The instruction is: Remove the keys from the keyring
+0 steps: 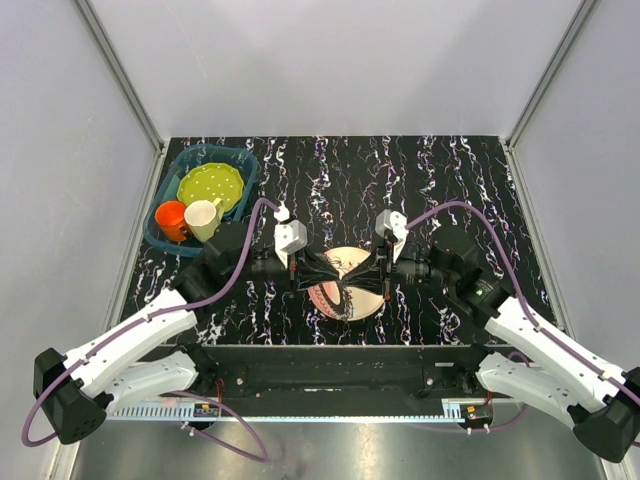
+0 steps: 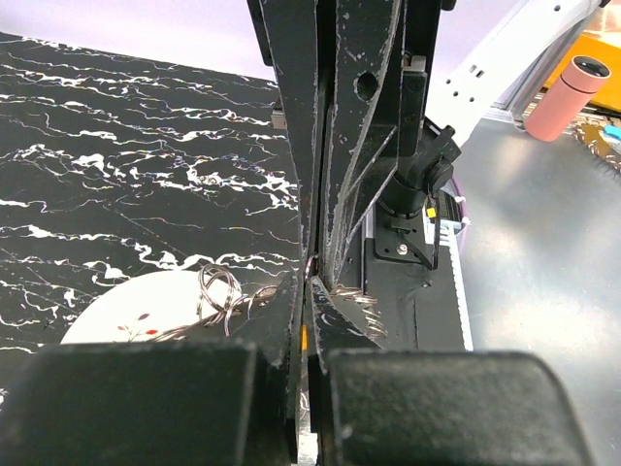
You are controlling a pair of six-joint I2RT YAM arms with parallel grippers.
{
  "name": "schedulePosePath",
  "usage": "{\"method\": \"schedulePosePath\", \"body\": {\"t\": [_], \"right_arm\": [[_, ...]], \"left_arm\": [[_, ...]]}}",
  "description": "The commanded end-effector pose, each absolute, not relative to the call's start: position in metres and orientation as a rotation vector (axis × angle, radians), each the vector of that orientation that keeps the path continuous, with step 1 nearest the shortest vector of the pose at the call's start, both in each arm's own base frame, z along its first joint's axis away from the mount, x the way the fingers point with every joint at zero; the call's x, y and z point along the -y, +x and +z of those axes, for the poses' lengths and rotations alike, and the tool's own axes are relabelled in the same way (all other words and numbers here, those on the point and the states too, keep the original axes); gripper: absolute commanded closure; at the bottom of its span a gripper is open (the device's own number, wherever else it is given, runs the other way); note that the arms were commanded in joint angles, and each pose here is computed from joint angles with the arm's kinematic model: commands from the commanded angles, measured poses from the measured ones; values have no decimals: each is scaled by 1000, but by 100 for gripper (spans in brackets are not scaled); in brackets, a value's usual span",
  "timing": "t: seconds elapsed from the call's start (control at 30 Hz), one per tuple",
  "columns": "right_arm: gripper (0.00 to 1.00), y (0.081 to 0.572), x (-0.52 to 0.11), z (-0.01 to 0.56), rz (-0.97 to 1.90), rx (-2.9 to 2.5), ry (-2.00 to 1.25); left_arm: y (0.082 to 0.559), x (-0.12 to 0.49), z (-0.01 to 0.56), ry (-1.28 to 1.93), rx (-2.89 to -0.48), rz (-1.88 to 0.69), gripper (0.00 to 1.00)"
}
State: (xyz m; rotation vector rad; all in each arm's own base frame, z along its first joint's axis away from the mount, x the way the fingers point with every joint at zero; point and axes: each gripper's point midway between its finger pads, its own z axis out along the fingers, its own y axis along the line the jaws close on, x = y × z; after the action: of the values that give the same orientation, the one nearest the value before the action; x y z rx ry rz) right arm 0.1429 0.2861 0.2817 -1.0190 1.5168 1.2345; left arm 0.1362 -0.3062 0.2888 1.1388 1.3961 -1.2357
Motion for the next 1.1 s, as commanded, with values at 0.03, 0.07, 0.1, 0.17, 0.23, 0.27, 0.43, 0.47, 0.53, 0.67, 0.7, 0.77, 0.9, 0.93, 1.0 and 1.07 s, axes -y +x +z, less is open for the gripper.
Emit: {"method": "schedulePosePath", "body": {"t": [0.03, 0.07, 0.1, 0.17, 0.23, 0.27, 0.43, 0.47, 0.53, 0.67, 0.7, 0.77, 0.9, 0.93, 1.0, 1.07], "right_arm": [[100, 134, -285, 297, 1258, -1412, -1045], [100, 132, -283, 301, 1258, -1399, -1039], [100, 131, -282, 302, 1258, -1394, -1034], [100, 136, -278, 307, 1229, -1411, -983], [100, 142, -275, 313, 1198, -1430, -946], [100, 144, -272, 300, 1175, -1525, -934], [100, 144, -264, 295, 1147, -1753, -906], [100, 140, -259, 284, 1140, -1845, -896], [100, 139, -256, 285, 1127, -1925, -885], [100, 129, -247, 292, 1103, -2128, -895], [100, 125, -248, 293, 1118, -2144, -923], [100, 117, -252, 298, 1182, -2179, -966], [100, 101, -260, 312, 1321, -2125, -1046], [100, 101, -264, 317, 1352, -2093, -1062], [100, 95, -268, 321, 1415, -2060, -1090], [100, 94, -271, 323, 1451, -2032, -1114]], "left_arm": [[130, 308, 314, 1127, -1288, -1270, 100], [130, 308, 313, 1125, -1295, -1270, 100], [131, 307, 313, 1121, -1301, -1265, 100], [133, 305, 312, 1115, -1319, -1245, 100], [139, 303, 312, 1114, -1338, -1196, 82], [140, 301, 314, 1114, -1351, -1178, 75], [139, 290, 327, 1049, -1349, -1150, 48], [137, 290, 329, 1035, -1331, -1167, 47], [125, 290, 331, 1009, -1268, -1247, 44], [121, 292, 327, 962, -1303, -1332, 39], [119, 295, 324, 978, -1309, -1354, 39], [112, 298, 326, 1008, -1295, -1403, 39], [99, 303, 331, 1067, -1241, -1496, 39], [98, 303, 337, 1073, -1200, -1505, 39], [94, 304, 341, 1089, -1193, -1538, 41], [90, 304, 346, 1108, -1180, -1559, 43]]}}
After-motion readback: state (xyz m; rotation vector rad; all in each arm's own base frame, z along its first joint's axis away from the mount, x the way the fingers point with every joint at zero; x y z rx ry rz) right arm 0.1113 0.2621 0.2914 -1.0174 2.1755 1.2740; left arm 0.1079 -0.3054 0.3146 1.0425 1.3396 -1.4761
